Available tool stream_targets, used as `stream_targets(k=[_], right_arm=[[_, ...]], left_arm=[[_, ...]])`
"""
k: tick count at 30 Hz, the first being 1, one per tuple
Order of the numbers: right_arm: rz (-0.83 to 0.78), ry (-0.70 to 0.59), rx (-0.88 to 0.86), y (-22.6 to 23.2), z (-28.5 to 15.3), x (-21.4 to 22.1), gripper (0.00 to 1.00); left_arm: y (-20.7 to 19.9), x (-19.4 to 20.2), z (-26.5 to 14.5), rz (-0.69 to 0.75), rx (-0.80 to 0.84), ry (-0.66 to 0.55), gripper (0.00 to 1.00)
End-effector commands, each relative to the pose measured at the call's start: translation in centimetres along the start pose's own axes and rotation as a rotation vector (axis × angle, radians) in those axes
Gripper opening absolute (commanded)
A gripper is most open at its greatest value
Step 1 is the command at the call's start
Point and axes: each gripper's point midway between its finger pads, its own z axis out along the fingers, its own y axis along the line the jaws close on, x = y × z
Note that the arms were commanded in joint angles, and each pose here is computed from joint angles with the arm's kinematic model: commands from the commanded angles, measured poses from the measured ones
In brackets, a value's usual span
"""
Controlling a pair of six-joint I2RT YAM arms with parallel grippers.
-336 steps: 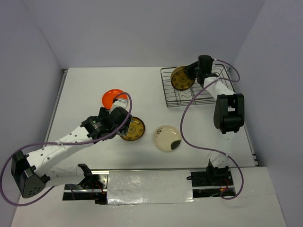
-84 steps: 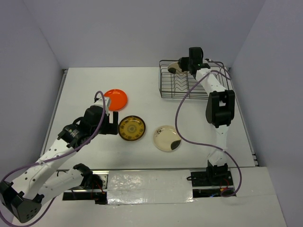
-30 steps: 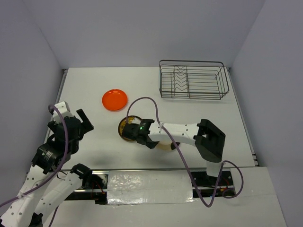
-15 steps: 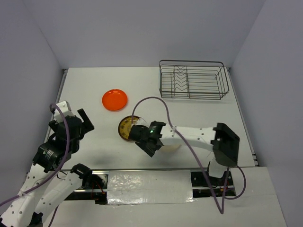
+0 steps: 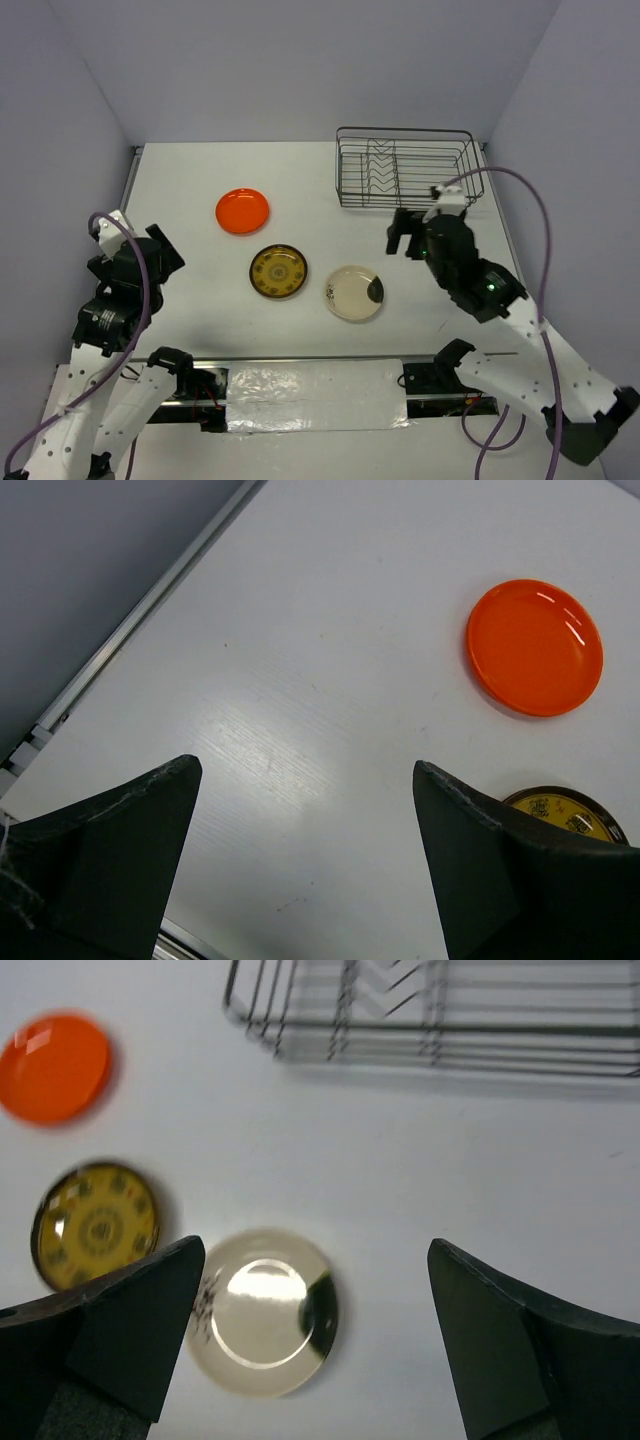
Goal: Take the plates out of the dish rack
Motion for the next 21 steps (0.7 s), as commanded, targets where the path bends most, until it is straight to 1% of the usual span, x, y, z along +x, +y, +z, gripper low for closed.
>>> stream_targets(k=[1, 2, 3, 4, 5, 8, 12, 15, 21], right_arm=[[0.050, -0.178, 0.109, -4.0, -2.2, -4.9, 1.00], [0.070, -0.218, 0.204, -6.0, -3.5, -6.0, 1.00], [0.049, -0.174, 0.259, -7.3, -4.2, -4.9, 1.00], [0.055, -0.182, 0.281, -7.9, -5.2, -5.2, 1.00], [0.025, -0.139, 0.303, -8.6, -5.8, -4.3, 1.00], [0.017, -0.117, 0.290, -9.2, -7.8, -3.8, 1.00], [0.043, -0.187, 0.185, -8.5, -9.8, -4.4, 1.00], [0.057, -0.200, 0.188, -9.1, -11.0, -4.3, 1.00], [0.064, -0.207, 0.156, -8.7, -11.4, -4.6, 1.00]], left_arm=[[-0.9, -2.4, -0.6, -0.017, 0.070, -0.070, 0.99], [-1.2, -2.3, -0.7, -0.010, 0.093, -0.066, 1.00], [-1.2, -2.5, -0.8, -0.012, 0.097, -0.072, 1.00], [-1.0, -2.6, -0.9, -0.017, 0.090, -0.077, 1.00], [-0.9, -2.7, -1.0, -0.018, 0.089, -0.082, 1.00], [-1.0, -3.1, -1.5, -0.028, 0.108, -0.090, 0.99], [-1.2, -3.8, -2.7, -0.036, 0.156, -0.093, 1.00], [-0.8, -4.0, -3.2, -0.033, 0.158, -0.103, 0.99], [-0.2, -3.1, -2.8, -0.022, 0.142, -0.107, 1.00]])
